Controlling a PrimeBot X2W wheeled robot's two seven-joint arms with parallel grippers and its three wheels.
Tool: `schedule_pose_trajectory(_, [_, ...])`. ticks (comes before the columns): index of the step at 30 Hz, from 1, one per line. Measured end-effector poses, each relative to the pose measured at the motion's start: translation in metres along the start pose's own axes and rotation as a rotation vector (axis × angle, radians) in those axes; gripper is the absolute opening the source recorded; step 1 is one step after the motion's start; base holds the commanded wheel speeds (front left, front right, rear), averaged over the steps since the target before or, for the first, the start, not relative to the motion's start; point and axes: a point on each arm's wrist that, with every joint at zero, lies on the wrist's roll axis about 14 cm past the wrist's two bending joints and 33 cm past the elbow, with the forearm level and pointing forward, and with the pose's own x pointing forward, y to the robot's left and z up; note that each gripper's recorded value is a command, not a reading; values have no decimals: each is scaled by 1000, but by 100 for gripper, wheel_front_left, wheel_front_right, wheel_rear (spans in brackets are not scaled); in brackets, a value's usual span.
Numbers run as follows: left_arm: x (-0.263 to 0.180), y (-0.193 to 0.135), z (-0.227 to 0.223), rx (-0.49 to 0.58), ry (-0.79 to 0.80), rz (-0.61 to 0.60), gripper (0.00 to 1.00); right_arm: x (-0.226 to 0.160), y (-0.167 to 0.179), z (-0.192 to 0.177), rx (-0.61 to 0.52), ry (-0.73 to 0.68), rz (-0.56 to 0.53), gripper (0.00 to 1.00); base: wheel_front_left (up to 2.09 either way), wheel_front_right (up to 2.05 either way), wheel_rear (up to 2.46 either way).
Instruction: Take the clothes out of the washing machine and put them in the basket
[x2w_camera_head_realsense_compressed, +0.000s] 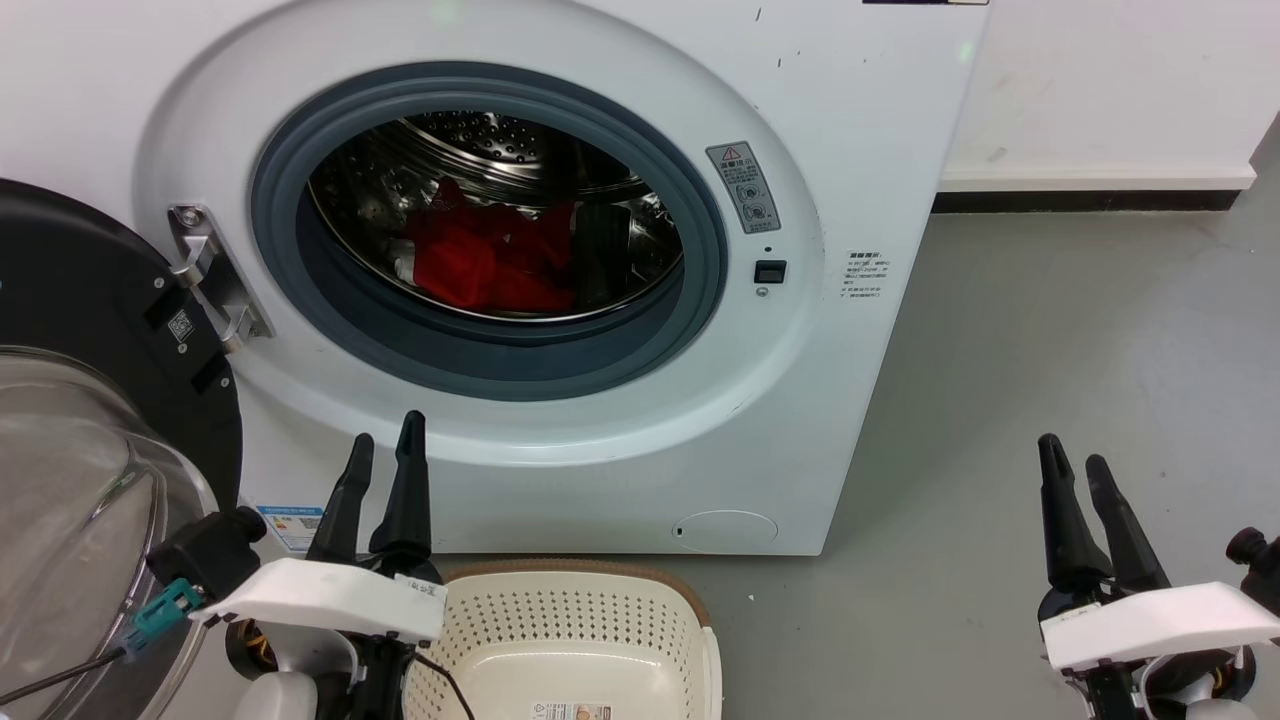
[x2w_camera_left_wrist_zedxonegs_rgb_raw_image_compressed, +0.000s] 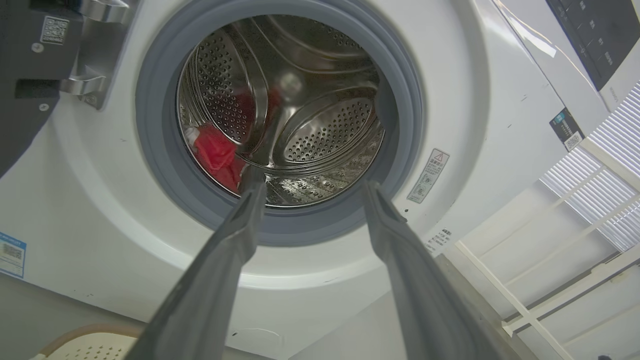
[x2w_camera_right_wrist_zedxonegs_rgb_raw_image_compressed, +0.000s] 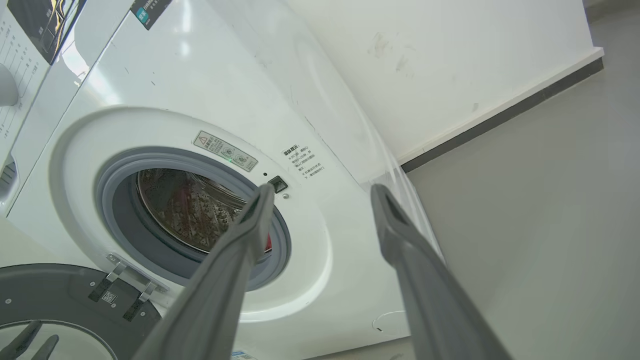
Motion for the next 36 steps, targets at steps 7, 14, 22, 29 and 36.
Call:
schedule_pose_trajectory(7, [0,-3,-3,110,9,-14,100,-1,5,2,-107,-2,19,100,0,0,0])
schedule_pose_trajectory(14, [0,-3,-4,215,14,-26,100,-3,9,3,-201,2,36,100,0,0,0])
schedule_pose_trajectory(22, [3,-4,-3,321,6,-37,100,-3,12,5,-300,0,51,100,0,0,0])
schedule_pose_trajectory(29, [2,-3,-4,413,11,-43,100,-6,12,3,-377,11,54,100,0,0,0])
schedule_pose_trajectory(36, [2,-4,-5,485,7,-51,100,-5,15,5,-452,9,65,100,0,0,0])
